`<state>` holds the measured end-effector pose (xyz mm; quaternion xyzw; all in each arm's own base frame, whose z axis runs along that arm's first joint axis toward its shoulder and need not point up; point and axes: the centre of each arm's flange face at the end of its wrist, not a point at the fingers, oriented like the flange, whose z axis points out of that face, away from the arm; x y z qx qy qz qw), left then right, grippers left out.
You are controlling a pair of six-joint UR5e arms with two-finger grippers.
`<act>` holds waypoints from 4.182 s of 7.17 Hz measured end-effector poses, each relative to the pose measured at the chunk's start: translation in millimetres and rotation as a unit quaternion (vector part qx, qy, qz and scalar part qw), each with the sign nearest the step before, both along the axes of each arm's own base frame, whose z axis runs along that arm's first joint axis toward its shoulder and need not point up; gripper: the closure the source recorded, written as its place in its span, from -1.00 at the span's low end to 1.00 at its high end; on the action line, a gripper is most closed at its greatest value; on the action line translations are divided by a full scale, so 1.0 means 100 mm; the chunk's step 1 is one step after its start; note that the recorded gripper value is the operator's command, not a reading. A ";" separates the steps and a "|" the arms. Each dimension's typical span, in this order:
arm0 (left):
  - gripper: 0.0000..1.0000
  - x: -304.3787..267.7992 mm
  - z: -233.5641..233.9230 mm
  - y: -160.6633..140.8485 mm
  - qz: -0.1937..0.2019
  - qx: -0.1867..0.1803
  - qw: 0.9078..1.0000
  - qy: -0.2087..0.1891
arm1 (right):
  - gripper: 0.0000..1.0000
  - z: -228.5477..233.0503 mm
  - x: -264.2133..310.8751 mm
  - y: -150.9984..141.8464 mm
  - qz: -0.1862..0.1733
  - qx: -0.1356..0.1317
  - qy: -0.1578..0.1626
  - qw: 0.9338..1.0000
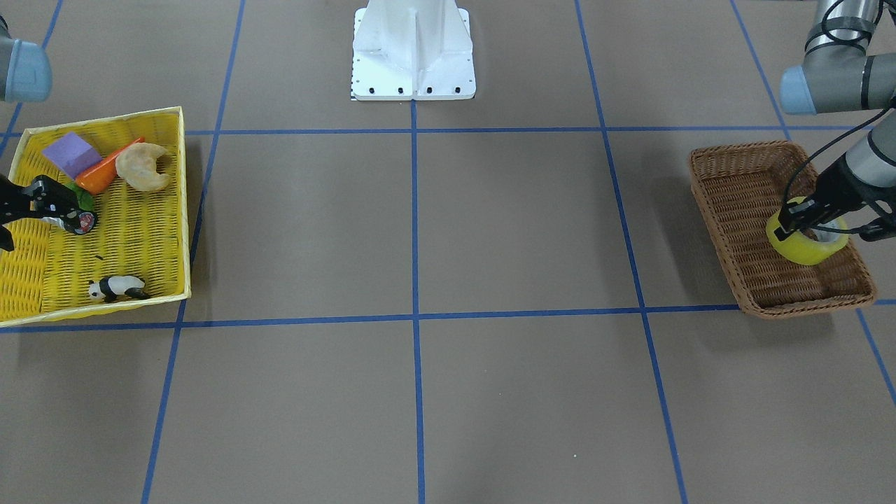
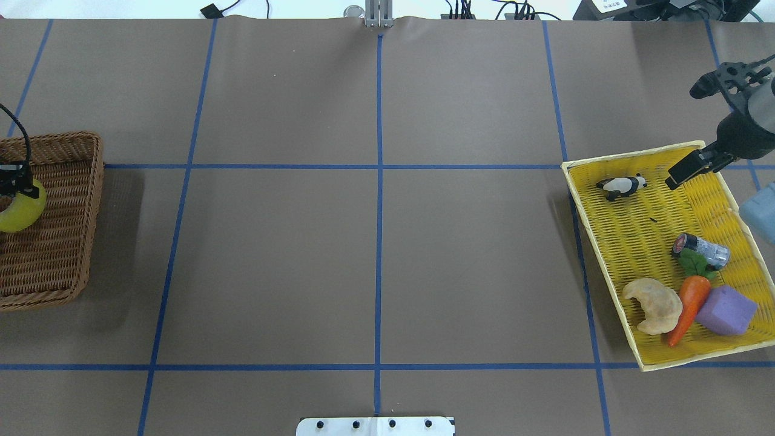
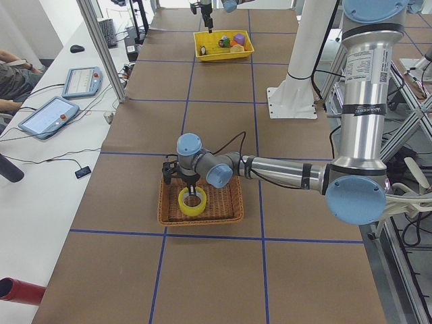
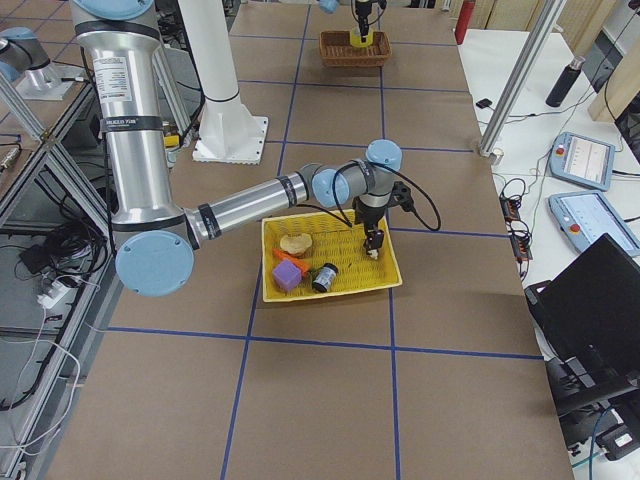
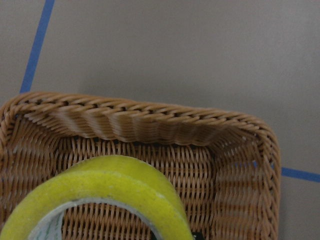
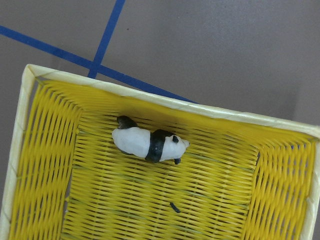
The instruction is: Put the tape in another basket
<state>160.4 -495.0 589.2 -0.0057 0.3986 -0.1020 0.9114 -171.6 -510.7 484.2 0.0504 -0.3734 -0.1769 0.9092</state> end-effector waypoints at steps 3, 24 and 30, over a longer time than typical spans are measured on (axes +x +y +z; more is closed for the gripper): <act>1.00 0.09 0.03 0.01 0.009 -0.007 1.000 -0.004 | -0.98 0.03 -0.02 0.00 0.000 -0.006 0.000 1.000; -0.96 -1.59 0.00 0.04 0.045 0.107 0.993 -0.035 | -1.00 0.74 1.75 0.53 0.136 -0.054 0.009 0.989; -0.96 -1.52 -0.01 0.03 0.055 0.071 0.996 0.014 | -1.00 0.91 1.73 0.58 0.138 -0.086 -0.001 0.987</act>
